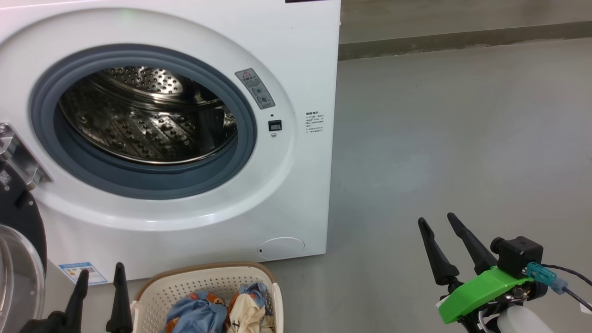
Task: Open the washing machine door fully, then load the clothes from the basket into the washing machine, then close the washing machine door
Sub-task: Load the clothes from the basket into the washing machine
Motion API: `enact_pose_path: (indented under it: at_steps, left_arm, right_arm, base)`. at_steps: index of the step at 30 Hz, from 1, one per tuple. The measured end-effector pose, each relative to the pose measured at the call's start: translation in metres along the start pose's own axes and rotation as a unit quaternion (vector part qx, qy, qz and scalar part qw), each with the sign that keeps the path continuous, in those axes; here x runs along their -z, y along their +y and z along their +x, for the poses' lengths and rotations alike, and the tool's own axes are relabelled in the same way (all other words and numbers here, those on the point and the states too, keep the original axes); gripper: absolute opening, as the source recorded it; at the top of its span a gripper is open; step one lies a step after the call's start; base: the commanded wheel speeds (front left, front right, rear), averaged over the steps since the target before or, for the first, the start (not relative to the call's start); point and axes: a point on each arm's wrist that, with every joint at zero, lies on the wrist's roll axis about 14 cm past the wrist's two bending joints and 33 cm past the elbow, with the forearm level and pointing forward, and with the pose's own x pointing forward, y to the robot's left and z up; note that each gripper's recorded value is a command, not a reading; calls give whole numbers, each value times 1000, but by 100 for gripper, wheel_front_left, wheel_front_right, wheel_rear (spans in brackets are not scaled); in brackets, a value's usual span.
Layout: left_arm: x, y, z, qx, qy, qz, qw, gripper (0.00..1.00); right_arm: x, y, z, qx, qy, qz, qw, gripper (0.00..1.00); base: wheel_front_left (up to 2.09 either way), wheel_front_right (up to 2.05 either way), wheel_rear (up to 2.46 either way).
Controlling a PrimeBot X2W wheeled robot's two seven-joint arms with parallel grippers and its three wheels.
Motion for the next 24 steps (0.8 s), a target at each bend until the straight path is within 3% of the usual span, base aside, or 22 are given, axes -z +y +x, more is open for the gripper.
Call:
enact_pose_path:
  at_steps: [24]
  left_arm:
    - [2, 0, -1, -1, 3, 1, 1000, 100]
  right_arm:
    - [3, 4, 0, -7, 5, -1, 1000, 100]
  base:
    - [0, 0, 0]
